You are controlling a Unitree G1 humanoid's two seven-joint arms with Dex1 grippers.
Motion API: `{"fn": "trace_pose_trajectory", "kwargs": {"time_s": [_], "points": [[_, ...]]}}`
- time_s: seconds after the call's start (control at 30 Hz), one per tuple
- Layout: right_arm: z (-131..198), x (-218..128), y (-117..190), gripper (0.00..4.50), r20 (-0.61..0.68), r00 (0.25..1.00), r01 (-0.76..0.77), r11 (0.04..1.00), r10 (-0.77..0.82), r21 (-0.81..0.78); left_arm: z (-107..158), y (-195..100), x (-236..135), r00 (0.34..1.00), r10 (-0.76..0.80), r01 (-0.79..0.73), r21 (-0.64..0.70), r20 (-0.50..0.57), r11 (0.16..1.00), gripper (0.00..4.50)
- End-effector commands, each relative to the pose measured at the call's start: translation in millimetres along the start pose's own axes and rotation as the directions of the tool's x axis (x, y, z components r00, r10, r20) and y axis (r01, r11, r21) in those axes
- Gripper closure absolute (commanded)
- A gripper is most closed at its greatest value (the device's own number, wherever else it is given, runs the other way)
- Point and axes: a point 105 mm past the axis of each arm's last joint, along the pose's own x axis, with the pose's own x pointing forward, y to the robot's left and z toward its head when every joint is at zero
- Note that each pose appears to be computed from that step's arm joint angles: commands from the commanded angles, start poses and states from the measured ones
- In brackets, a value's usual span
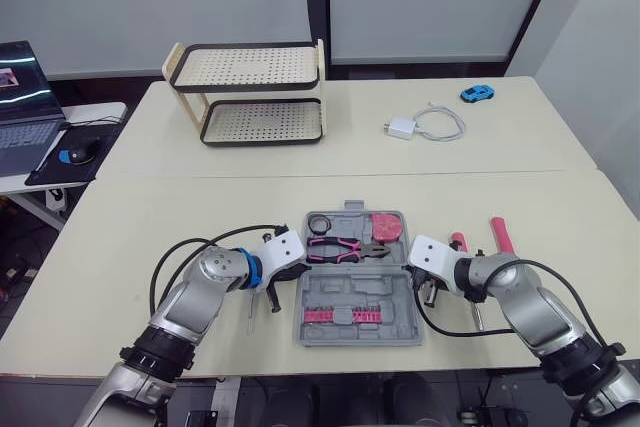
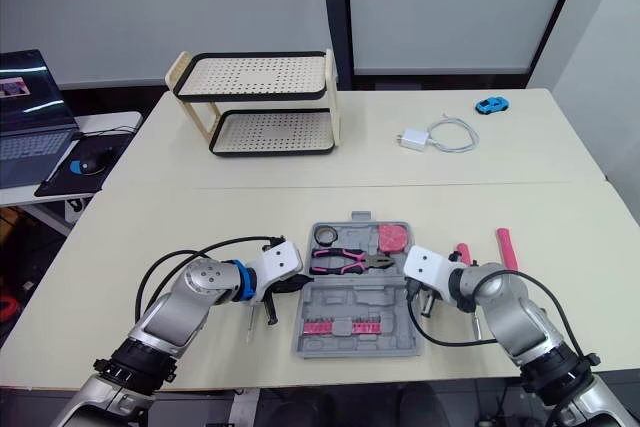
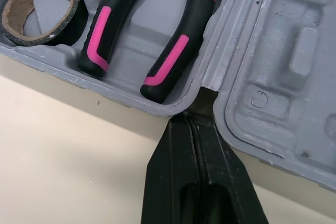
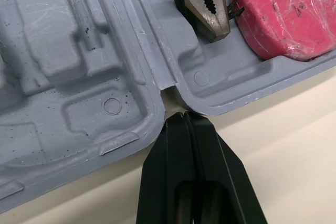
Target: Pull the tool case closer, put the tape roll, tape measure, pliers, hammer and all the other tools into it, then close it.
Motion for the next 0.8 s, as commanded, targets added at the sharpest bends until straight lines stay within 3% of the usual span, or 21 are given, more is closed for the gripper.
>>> {"fn": "trace_pose_trajectory", "kwargs": {"time_s": [0.03,0.57,0.8], "points": [[14,-3,0,4.48,0.050,0.999,0.000,0.999,0.002,-0.039,3,-8,6,0.999,-0.033,0.033,0.013,0.007,0.999,4.50],[-8,-22,-13,4.48,-0.003,0.999,0.035,0.998,-0.036,-0.056,-7,17,-24,0.998,0.059,-0.059,0.042,0.002,0.997,4.50],[-8,-47,-29,4.48,0.013,0.996,0.092,0.995,-0.091,-0.029,6,27,-51,0.989,0.119,-0.124,0.050,0.082,0.991,4.50]]}}
